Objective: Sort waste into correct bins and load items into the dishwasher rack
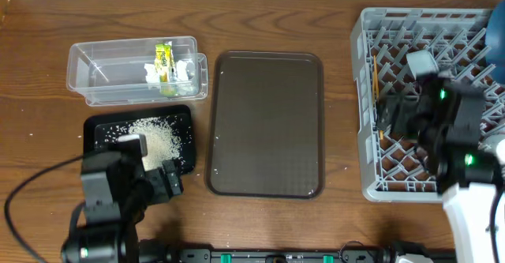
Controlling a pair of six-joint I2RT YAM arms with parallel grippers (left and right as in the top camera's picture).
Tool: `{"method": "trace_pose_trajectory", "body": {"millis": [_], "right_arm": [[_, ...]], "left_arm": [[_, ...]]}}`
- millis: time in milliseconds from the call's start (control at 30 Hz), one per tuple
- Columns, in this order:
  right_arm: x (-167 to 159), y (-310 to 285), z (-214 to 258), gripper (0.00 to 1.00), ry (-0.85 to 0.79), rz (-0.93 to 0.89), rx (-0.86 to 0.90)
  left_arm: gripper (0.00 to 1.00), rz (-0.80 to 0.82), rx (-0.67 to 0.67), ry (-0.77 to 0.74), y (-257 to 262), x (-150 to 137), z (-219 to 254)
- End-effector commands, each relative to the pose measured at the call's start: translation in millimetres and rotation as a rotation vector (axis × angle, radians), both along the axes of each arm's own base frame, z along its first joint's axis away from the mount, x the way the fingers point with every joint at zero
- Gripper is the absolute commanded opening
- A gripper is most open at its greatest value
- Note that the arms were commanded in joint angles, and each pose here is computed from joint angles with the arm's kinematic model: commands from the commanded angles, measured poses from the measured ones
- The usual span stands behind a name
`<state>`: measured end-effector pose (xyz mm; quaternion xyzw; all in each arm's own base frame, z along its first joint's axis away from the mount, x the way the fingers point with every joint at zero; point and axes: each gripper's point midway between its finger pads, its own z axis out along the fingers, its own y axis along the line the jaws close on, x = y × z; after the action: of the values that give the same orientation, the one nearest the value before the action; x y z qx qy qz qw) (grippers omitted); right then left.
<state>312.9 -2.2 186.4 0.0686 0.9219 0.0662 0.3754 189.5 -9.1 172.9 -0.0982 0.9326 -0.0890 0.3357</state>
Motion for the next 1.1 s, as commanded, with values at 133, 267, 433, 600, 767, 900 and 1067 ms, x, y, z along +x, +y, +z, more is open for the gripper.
{"method": "trace_pose_trajectory", "body": {"millis": [133, 267, 433, 600, 767, 900, 1067], "right_arm": [[-23.7, -3.0, -30.6, 0.99, 0.033, -0.020, -0.010], [-26.0, -2.7, -35.6, 0.99, 0.051, -0.019, -0.008], [-24.1, -2.9, -33.9, 0.99, 0.041, -0.020, -0.009], [-24.4, -2.9, -34.1, 0.99, 0.042, -0.019, -0.009], [-26.5, -2.7, -36.0, 0.99, 0.054, -0.019, -0.008], [-27.4, -2.6, -36.8, 0.99, 0.059, -0.019, -0.008], [-27.6, -2.6, -37.0, 0.99, 0.060, -0.019, -0.008]], "left_arm": [[0.93, 0.005, 0.025, -0.084, 2.9, 0.2, 10.7], [0.93, 0.005, 0.024, -0.082, 2.9, 0.2, 10.4], [0.94, 0.005, 0.024, -0.080, 2.8, -0.2, 10.0], [0.94, 0.005, 0.024, -0.079, 2.9, -0.4, 9.9], [0.94, 0.005, 0.024, -0.079, 2.9, -0.4, 9.9], [0.94, 0.005, 0.024, -0.079, 2.8, -0.4, 9.9], [0.94, 0.005, 0.024, -0.079, 2.8, -0.4, 9.9]]}}
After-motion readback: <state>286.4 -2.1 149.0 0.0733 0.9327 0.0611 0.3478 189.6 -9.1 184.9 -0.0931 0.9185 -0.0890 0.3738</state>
